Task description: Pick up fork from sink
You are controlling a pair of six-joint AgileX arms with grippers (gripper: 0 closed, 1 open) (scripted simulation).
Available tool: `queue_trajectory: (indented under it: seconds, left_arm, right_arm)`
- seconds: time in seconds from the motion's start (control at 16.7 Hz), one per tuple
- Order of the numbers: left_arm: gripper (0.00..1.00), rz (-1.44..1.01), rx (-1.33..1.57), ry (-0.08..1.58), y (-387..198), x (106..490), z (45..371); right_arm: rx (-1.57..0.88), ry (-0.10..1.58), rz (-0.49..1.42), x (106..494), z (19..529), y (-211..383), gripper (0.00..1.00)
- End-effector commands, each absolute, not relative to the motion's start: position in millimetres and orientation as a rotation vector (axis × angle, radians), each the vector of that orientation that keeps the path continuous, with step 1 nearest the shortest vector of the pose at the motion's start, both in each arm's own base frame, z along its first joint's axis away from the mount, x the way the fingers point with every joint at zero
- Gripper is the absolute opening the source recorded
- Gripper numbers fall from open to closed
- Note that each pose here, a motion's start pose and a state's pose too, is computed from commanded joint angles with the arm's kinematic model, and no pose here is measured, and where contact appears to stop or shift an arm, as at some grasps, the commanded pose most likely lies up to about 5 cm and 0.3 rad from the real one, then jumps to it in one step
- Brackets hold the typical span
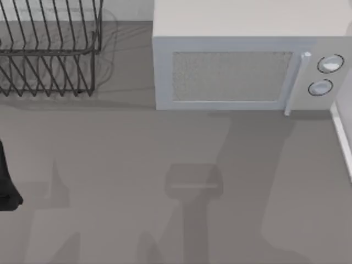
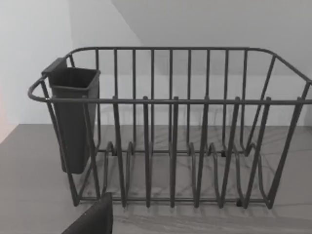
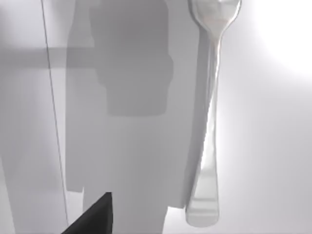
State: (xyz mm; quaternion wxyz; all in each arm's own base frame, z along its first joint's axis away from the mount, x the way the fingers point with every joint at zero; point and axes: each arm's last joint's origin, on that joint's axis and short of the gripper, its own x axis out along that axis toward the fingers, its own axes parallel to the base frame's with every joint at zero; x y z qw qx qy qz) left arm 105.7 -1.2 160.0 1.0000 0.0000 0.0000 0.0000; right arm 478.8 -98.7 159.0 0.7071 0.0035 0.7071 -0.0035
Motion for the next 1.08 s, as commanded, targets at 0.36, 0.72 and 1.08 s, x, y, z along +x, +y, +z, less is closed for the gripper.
queue_trajectory:
  seconds: [0.36, 0.72, 1.08]
  left_arm:
    - [1.0, 0.0, 0.0, 0.0, -1.2, 105.7, 160.0]
    - [1.0, 0.0, 0.0, 0.0, -1.2, 105.7, 160.0]
    - [1.0, 0.0, 0.0, 0.0, -1.2, 105.7, 160.0]
  right_arm:
    - [0.005, 1.574, -0.004, 481.1, 145.0, -96.4, 1.0]
    - [0.005, 1.563, -0.008, 485.4, 62.0, -99.0, 1.0]
    - [0.008, 1.571, -0.008, 478.8, 11.4, -98.7, 1.0]
